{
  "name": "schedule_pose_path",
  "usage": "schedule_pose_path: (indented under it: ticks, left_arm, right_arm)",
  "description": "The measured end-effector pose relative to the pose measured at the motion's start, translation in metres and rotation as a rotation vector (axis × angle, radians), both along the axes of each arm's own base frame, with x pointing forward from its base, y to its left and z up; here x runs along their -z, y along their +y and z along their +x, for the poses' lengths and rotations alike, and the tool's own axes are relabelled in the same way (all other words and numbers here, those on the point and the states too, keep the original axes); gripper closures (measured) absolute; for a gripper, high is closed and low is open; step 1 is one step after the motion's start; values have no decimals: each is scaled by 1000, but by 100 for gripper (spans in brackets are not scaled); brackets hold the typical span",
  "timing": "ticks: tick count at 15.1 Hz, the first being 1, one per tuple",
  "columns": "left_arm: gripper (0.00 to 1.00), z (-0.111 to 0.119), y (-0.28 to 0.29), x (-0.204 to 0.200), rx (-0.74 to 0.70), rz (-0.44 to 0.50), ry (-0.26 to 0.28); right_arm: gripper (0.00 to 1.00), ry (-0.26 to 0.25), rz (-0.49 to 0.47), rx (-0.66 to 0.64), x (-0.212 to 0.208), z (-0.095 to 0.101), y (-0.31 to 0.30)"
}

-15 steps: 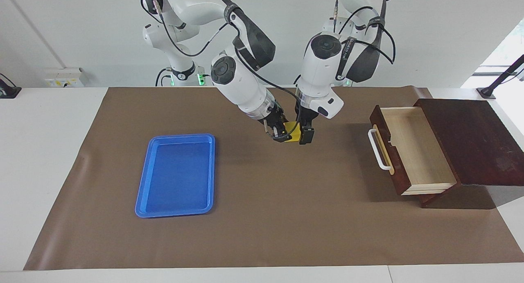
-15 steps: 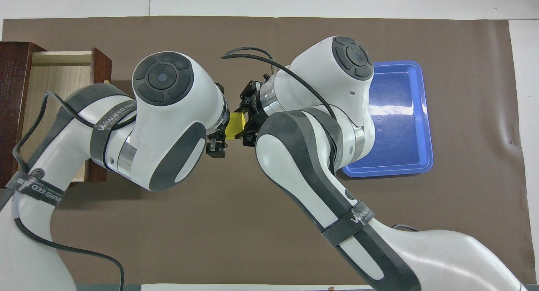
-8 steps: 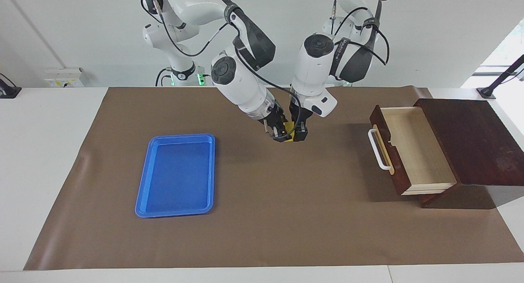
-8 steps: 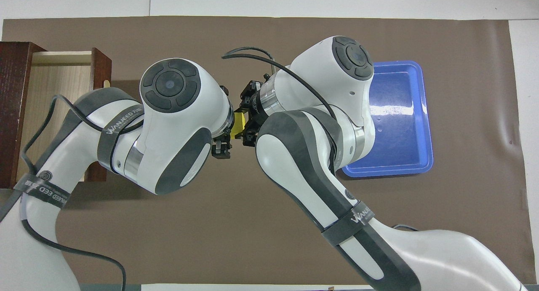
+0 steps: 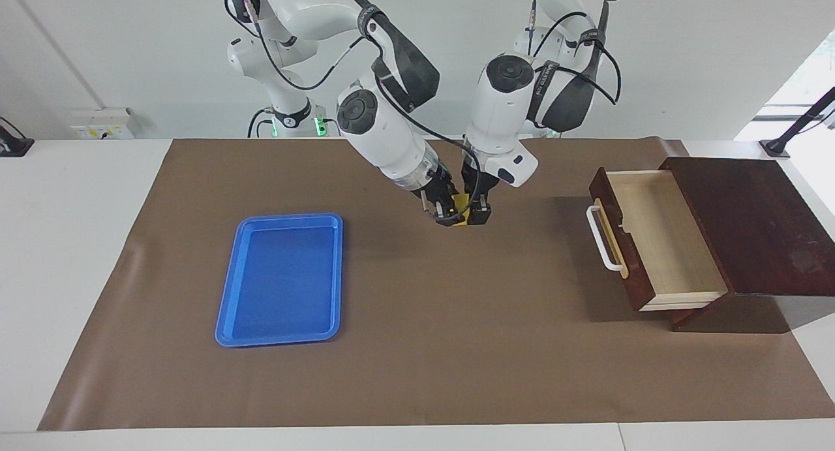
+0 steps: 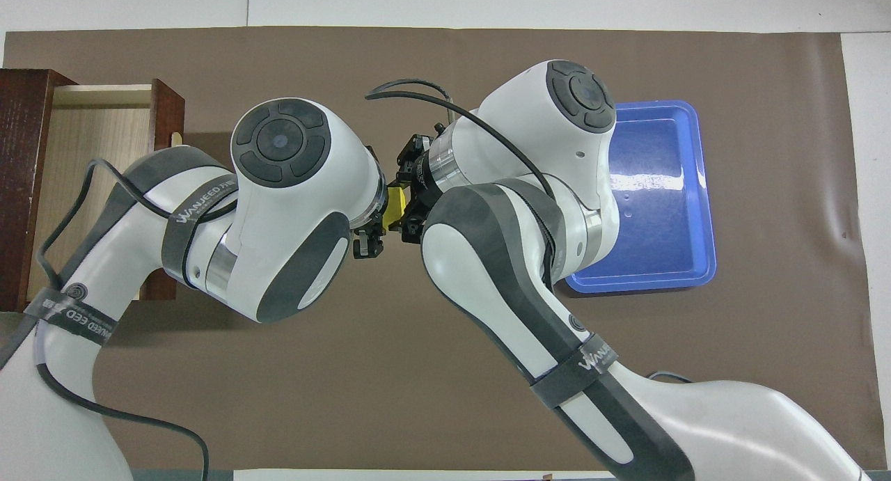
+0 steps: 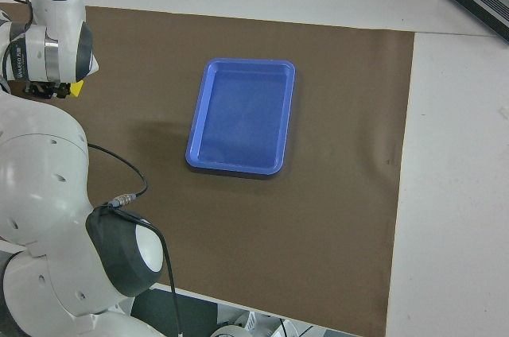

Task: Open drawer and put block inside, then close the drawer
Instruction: 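Lower the block into the open drawer with the left gripper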

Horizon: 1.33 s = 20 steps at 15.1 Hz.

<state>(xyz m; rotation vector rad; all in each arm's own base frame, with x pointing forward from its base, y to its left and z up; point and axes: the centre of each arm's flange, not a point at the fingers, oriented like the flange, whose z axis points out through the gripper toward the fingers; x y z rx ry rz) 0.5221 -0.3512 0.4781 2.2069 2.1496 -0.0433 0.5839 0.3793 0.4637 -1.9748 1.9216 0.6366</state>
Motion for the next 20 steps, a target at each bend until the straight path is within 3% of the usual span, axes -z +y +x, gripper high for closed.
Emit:
schedule_pose_path:
  ticks: [1, 4, 5, 9, 13, 17, 20]
  left_arm:
    - [43, 0, 0, 0, 0, -1, -1]
    - [43, 0, 0, 0, -1, -2, -2]
    - [43, 1, 1, 0, -2, -1, -1]
    - [43, 22, 44, -12, -34, 8, -3]
    - [43, 48, 167, -64, -26, 30, -5]
    - [43, 58, 295, -87, 40, 26, -8]
    - [43, 62, 350, -81, 54, 27, -13]
  right_arm:
    - [42, 0, 0, 3, 0, 1, -1]
    - [12, -7, -2, 37, -4, 14, -21]
    - [8, -11, 0, 50, -6, 18, -29]
    - [6, -13, -2, 63, -17, 39, -80]
    - [3, -39, -2, -58, -22, 63, -202]
    - [0, -139, -98, -357, -19, 64, -298]
    - [0, -206, -180, -591, -34, 54, -338]
